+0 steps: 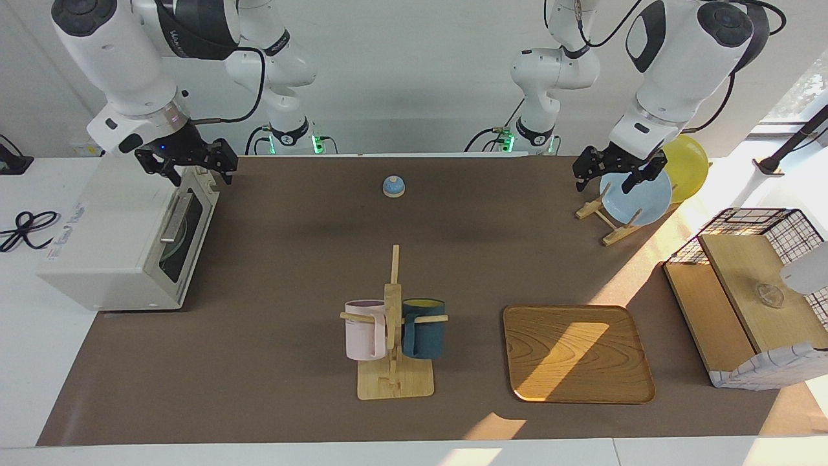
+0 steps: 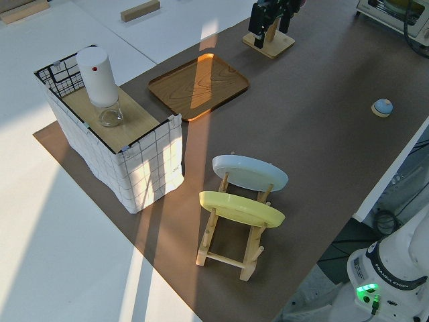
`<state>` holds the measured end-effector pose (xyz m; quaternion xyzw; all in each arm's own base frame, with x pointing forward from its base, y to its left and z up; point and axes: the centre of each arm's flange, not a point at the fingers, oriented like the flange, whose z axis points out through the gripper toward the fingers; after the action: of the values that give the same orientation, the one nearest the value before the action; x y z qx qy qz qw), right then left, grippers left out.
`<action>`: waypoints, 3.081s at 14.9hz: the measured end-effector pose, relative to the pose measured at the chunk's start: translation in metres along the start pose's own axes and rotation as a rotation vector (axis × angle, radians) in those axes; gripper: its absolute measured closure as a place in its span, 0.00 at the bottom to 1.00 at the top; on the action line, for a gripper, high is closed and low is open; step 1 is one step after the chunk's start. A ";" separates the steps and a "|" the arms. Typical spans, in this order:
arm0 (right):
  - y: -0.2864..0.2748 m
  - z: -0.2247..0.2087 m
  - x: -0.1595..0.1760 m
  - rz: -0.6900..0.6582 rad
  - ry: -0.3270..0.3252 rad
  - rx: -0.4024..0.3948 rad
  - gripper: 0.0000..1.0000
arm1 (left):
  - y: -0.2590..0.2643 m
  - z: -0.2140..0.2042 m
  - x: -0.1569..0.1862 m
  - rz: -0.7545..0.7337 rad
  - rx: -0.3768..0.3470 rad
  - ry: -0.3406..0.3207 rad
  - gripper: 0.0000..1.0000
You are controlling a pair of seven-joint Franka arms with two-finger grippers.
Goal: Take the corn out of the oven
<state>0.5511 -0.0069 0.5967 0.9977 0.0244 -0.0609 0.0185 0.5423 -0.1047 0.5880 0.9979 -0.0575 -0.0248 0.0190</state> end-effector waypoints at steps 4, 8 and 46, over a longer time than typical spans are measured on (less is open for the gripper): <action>0.000 0.000 0.000 0.001 0.000 0.000 0.00 | 0.000 0.000 0.000 0.000 0.000 0.000 0.00; 0.005 0.000 0.000 0.009 -0.001 0.001 0.00 | 0.000 0.000 0.000 0.000 0.000 0.000 0.00; 0.079 0.141 -0.026 0.084 0.045 -0.002 0.99 | 0.000 0.000 0.000 0.000 0.000 0.000 0.00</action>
<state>0.5120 -0.0930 0.4631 0.9989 -0.0171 -0.0374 0.0213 0.5423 -0.1047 0.5880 0.9979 -0.0575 -0.0248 0.0190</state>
